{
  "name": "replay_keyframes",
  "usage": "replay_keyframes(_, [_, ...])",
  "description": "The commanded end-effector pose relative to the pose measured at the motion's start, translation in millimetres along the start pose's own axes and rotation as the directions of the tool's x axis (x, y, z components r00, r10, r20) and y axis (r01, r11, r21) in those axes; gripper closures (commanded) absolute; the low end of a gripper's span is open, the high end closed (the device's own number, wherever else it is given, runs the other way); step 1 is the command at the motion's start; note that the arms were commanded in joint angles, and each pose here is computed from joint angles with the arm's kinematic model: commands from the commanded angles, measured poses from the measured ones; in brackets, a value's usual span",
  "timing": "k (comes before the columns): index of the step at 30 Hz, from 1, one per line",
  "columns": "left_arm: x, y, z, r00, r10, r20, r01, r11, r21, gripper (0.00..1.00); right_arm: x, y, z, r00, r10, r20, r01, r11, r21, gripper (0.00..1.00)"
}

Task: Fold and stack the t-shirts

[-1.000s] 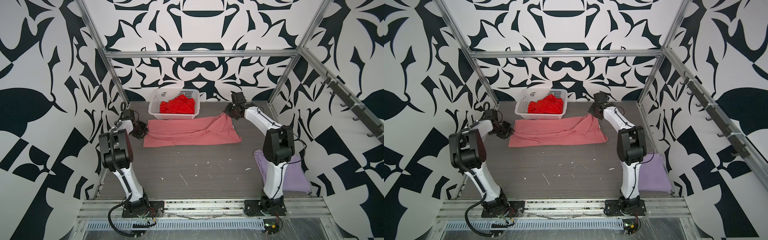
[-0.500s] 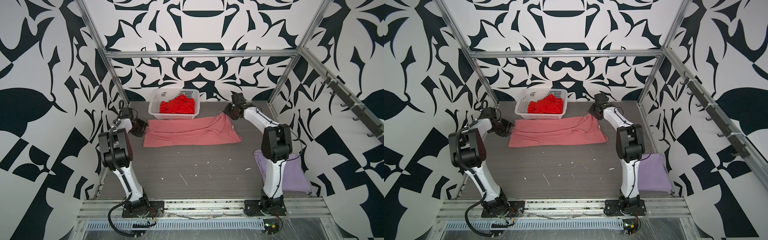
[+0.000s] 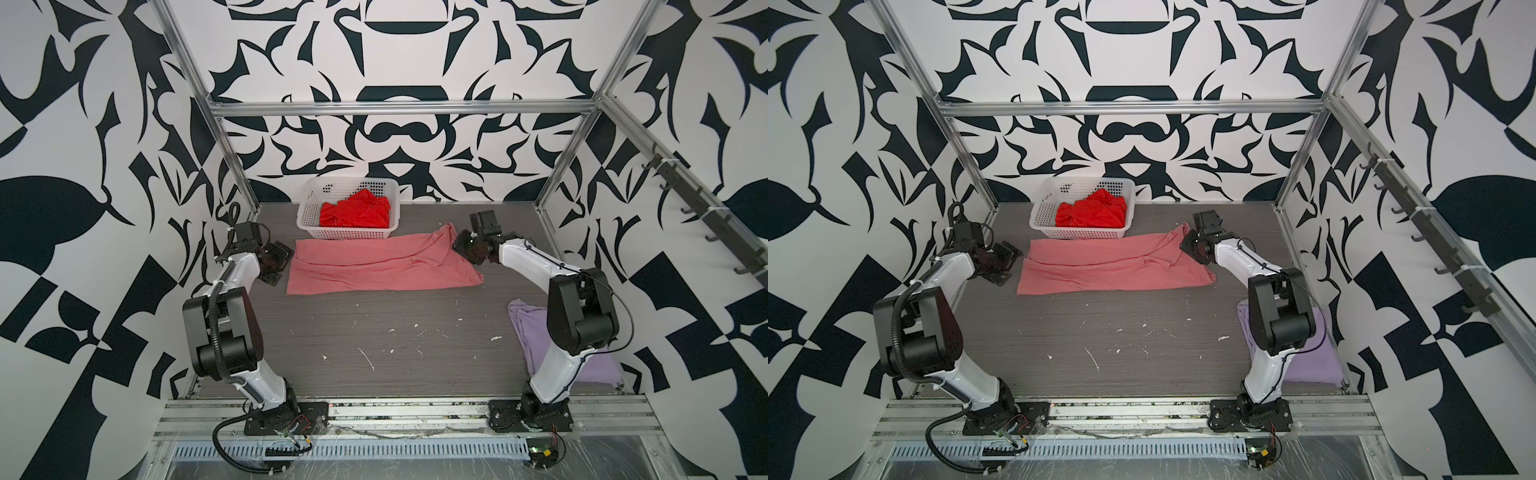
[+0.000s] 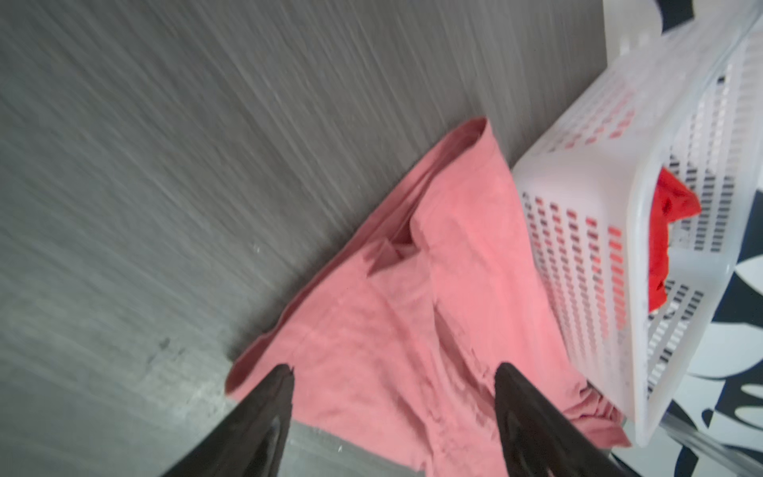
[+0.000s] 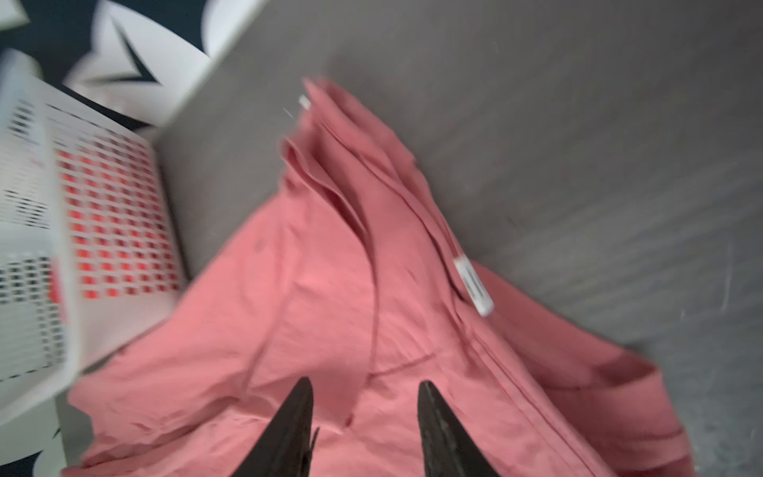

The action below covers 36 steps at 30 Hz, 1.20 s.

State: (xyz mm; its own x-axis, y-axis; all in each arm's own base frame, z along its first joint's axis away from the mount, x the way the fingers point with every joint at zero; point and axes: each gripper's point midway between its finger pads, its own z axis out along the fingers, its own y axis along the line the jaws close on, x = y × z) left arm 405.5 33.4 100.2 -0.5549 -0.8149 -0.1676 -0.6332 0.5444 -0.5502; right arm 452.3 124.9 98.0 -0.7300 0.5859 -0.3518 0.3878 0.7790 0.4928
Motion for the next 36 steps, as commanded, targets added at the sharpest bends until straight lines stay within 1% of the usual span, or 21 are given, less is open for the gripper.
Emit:
replay_keyframes(1, [39,-4,12,0.994,0.037,-0.107,-0.035,0.999,0.024,0.23,-4,18,-1,1.0,0.017,0.022,-0.016,0.997,-0.07,0.6])
replay_keyframes(4, [57,-17,23,0.988,0.064,-0.143,-0.057,0.997,0.048,0.26,1,16,12,0.999,0.039,0.003,-0.039,0.997,-0.068,0.7])
replay_keyframes(5, [58,-21,27,0.987,0.063,-0.147,-0.055,0.997,0.054,0.27,2,16,17,0.999,0.048,-0.002,-0.048,0.996,-0.069,0.74])
replay_keyframes(6, [57,-23,31,0.987,0.052,-0.154,-0.044,0.997,0.057,0.27,1,16,21,0.999,0.054,-0.003,-0.054,0.996,-0.073,0.76])
replay_keyframes(9, [49,-33,45,0.987,0.034,-0.156,-0.022,0.997,0.08,0.29,0,19,35,0.997,0.071,-0.013,-0.072,0.994,-0.081,0.77])
replay_keyframes(12, [38,-41,60,0.988,-0.012,-0.157,0.03,0.994,0.108,0.29,1,18,46,0.996,0.09,-0.021,-0.091,0.993,-0.069,0.78])
replay_keyframes(17, [23,-67,81,0.983,-0.076,-0.168,0.114,0.968,0.225,0.31,11,1,53,0.994,0.105,-0.034,-0.105,0.994,-0.017,0.81])
replay_keyframes(19, [18,-69,84,0.981,-0.103,-0.163,0.141,0.96,0.242,0.31,17,-10,54,0.994,0.106,-0.041,-0.105,0.994,0.016,0.81])
replay_keyframes(22, [11,-61,91,0.972,-0.171,-0.16,0.206,0.95,0.234,0.31,27,-25,57,0.993,0.103,-0.058,-0.1,0.993,0.065,0.83])
replay_keyframes(24, [5,-55,94,0.955,-0.243,-0.168,0.281,0.923,0.264,0.32,33,-35,59,0.993,0.098,-0.068,-0.092,0.991,0.094,0.85])
replay_keyframes(26, [-3,-54,95,0.93,-0.321,-0.182,0.365,0.873,0.324,0.33,37,-42,60,0.992,0.101,-0.076,-0.092,0.989,0.114,0.85])
replay_keyframes(27, [-4,-53,95,0.919,-0.346,-0.19,0.392,0.855,0.339,0.33,39,-43,60,0.992,0.102,-0.078,-0.093,0.989,0.116,0.85])
replay_keyframes(30, [-8,-61,95,0.899,-0.378,-0.221,0.437,0.809,0.394,0.33,40,-44,59,0.992,0.1,-0.08,-0.09,0.989,0.113,0.85])
replay_keyframes(34, [-15,-81,87,0.876,-0.405,-0.263,0.483,0.733,0.479,0.34,40,-44,58,0.992,0.091,-0.083,-0.081,0.99,0.114,0.85])
replay_keyframes(36, [-18,-83,85,0.869,-0.419,-0.263,0.495,0.715,0.494,0.34,43,-46,58,0.992,0.089,-0.088,-0.078,0.99,0.119,0.85])
